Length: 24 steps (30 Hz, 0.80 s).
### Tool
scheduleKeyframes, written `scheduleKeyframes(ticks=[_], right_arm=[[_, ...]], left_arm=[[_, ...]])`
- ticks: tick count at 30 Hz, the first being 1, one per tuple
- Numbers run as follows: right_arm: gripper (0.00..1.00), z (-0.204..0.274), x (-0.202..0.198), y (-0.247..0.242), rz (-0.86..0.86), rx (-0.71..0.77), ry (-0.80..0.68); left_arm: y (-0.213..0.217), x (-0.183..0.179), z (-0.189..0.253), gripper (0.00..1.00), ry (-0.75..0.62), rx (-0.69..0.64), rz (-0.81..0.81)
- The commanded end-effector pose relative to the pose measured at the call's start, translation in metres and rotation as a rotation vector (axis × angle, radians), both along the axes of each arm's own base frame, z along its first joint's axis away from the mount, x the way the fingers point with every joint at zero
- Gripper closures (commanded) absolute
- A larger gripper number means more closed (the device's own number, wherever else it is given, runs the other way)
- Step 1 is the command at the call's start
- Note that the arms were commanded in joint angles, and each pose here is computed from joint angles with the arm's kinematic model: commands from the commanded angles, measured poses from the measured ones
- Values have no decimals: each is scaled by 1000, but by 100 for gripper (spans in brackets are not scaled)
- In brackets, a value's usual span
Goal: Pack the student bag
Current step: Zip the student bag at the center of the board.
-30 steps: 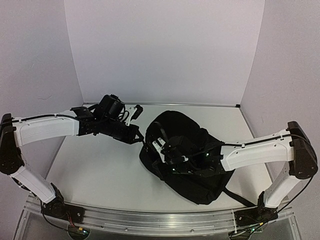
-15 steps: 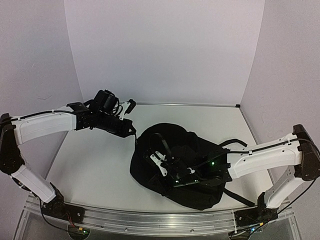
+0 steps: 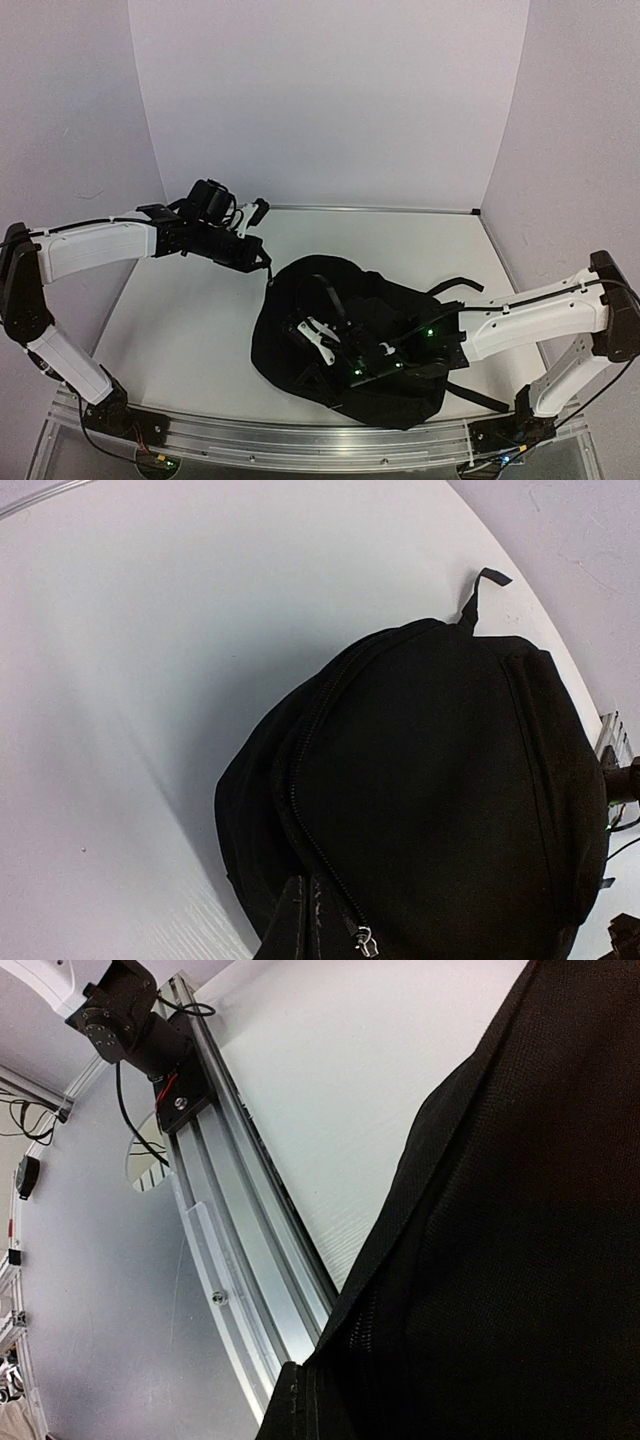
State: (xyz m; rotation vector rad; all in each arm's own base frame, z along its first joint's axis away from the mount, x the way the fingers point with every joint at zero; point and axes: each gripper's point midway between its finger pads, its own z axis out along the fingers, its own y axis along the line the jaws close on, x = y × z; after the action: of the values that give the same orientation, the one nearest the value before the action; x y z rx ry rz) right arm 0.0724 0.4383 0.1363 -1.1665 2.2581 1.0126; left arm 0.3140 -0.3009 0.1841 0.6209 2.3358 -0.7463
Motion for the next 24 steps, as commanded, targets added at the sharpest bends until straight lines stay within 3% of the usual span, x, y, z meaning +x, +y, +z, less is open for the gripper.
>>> scheduleKeyframes(ticks=[1, 4, 5, 8, 13, 19, 24], right_arm=[[100, 26, -54, 4, 177, 81, 120], [100, 33, -37, 7, 95, 91, 70], [94, 38, -29, 8, 51, 100, 48], [66, 57, -1, 12, -87, 134, -16], [49, 91, 46, 4, -259, 197, -96], [43, 112, 120, -8, -412, 245, -170], [40, 124, 156, 3, -423, 358, -189]], left_arm=[[-8, 41, 38, 100, -165, -99, 30], [-15, 40, 40, 100, -160, -126, -1], [-17, 38, 40, 100, -154, -137, -18], [-24, 25, 43, 100, -128, -171, -85], [-24, 6, 38, 100, -65, -175, -140], [-20, -5, 43, 100, -35, -178, -151], [-17, -6, 47, 100, -12, -155, -146]])
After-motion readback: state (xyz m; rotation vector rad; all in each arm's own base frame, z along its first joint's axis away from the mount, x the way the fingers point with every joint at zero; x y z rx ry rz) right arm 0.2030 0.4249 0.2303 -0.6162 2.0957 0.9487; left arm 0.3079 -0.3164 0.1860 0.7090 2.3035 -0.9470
